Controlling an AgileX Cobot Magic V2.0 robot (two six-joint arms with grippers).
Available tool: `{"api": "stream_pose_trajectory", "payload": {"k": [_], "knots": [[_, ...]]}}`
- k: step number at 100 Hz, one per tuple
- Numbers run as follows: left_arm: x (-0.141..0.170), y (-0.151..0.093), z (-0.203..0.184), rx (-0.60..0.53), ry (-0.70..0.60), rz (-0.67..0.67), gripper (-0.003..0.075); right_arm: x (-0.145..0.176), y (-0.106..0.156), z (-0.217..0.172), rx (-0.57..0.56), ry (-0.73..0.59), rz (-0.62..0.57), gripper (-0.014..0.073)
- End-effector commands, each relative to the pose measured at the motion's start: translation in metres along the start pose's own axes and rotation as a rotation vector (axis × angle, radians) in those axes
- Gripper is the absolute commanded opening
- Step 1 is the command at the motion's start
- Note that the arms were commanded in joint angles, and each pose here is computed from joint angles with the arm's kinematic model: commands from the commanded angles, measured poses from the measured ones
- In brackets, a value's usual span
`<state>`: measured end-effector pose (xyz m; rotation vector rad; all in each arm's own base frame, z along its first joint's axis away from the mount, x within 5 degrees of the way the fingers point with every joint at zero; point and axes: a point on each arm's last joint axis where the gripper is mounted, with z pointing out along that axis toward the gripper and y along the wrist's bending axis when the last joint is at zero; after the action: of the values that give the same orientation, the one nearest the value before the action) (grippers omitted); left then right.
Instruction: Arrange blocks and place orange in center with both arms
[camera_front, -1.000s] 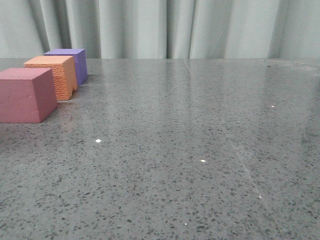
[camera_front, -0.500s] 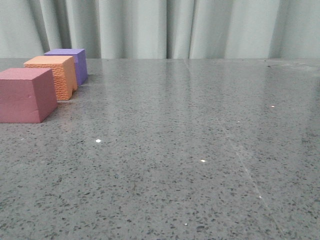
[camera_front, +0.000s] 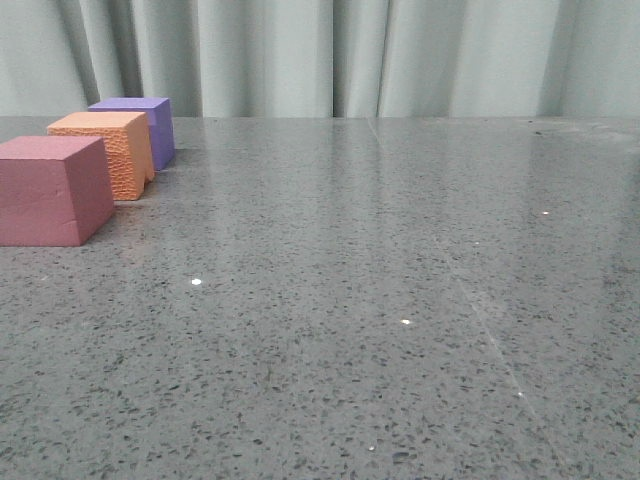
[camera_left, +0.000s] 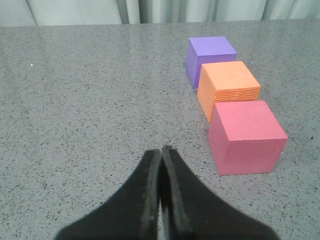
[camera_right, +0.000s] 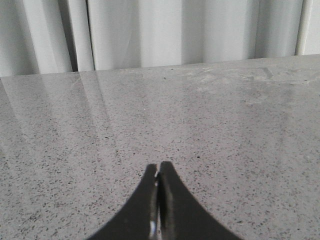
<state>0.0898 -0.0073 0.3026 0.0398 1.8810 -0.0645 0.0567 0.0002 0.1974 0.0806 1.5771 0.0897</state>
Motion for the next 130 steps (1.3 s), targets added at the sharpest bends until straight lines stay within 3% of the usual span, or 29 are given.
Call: {"api": "stream_pose_trajectory", "payload": {"k": [1,42,57,77,130], "knots": [[-0.013,-0.002,-0.003,0.026,-0.074,0.02,-0.0019,-0.013,0.001,-0.002,-0.01,-0.107,-0.008,-0.0067],[-0.012,-0.007,-0.004,0.085,-0.205,0.073,-0.0019,-0.013,0.001,-0.002,-0.01,-0.107,-0.008,-0.0067],[0.008,-0.005,-0.003,0.083,-0.233,0.088,-0.0019,-0.013,0.001,-0.002,-0.01,-0.107,-0.008,-0.0067],[0.031,-0.002,-0.005,0.044,-0.364,0.091,-0.0019,-0.013,0.001,-0.002,-0.01,-0.107,-0.008,-0.0067],[0.108,0.002,-0.002,0.026,-0.406,0.054,-0.0019,-0.013,0.001,-0.002,-0.01,-0.107,-0.008,-0.0067]]}}
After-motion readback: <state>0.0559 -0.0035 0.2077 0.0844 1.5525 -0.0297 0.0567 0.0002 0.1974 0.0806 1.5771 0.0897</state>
